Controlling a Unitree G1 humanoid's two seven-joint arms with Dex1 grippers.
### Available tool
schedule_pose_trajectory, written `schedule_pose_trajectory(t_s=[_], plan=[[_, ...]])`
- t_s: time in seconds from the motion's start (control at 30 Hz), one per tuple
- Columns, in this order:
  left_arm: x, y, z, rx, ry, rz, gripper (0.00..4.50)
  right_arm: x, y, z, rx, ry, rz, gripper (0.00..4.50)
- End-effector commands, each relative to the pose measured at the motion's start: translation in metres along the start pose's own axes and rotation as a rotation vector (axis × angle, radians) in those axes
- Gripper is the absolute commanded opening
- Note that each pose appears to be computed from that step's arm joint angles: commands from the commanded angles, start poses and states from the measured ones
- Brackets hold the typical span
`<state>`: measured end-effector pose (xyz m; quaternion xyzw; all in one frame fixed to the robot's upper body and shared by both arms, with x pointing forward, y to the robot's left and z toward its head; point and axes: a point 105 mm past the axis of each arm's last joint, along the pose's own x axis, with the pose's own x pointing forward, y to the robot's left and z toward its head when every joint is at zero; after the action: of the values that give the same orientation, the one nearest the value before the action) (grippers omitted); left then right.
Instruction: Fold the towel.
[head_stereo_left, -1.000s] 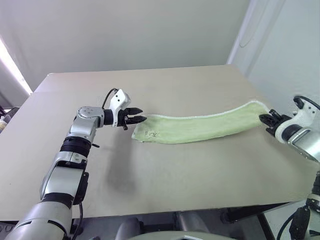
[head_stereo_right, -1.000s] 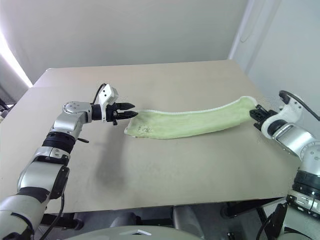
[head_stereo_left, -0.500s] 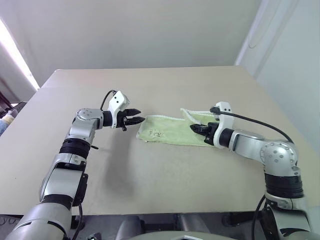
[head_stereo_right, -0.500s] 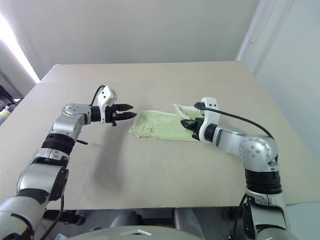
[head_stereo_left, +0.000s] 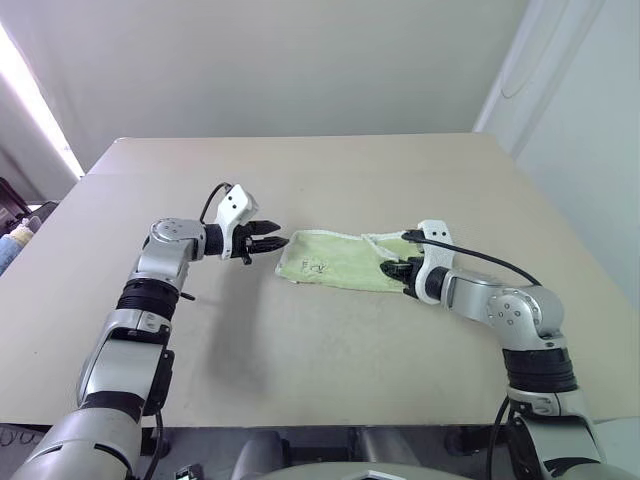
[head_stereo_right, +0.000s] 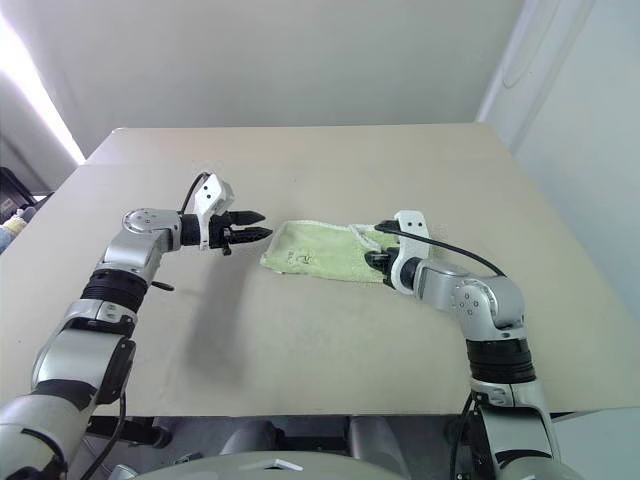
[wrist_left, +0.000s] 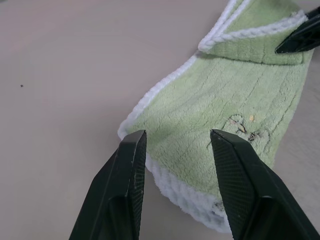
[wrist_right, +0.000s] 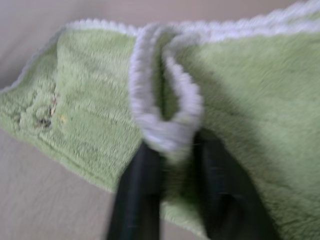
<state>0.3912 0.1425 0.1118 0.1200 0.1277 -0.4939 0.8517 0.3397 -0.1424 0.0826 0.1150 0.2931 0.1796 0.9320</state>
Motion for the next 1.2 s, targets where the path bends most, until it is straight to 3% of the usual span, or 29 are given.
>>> schedule_pose_trajectory(t_s=[0.03,0.2,0.3,0.47,0.77,1.2], plan=[[-0.006,0.001,0.015,-0.084,-0.038,-0.014,2.15,-0.004,0.002,0.018,0.011,-0.066,0.024,2.41],[-0.014,-0.007,0.012,-0.339,0.012,-0.063,2.15,-0.016,0.008,0.043,0.020,-0.178,0.081,4.23],[-0.020,-0.004,0.011,-0.486,0.019,-0.028,2.15,-0.021,0.010,0.050,0.024,-0.225,0.099,4.23],[-0.017,0.006,-0.016,-0.663,0.187,0.111,2.15,-0.021,0.008,0.049,0.046,-0.240,0.088,4.23],[0.007,-0.012,-0.023,-0.939,0.266,0.082,2.15,-0.025,0.009,0.050,0.050,-0.266,0.090,4.23],[0.027,-0.022,-0.036,-1.047,0.305,0.123,2.15,-0.028,-0.008,0.045,0.076,-0.268,0.013,4.23]])
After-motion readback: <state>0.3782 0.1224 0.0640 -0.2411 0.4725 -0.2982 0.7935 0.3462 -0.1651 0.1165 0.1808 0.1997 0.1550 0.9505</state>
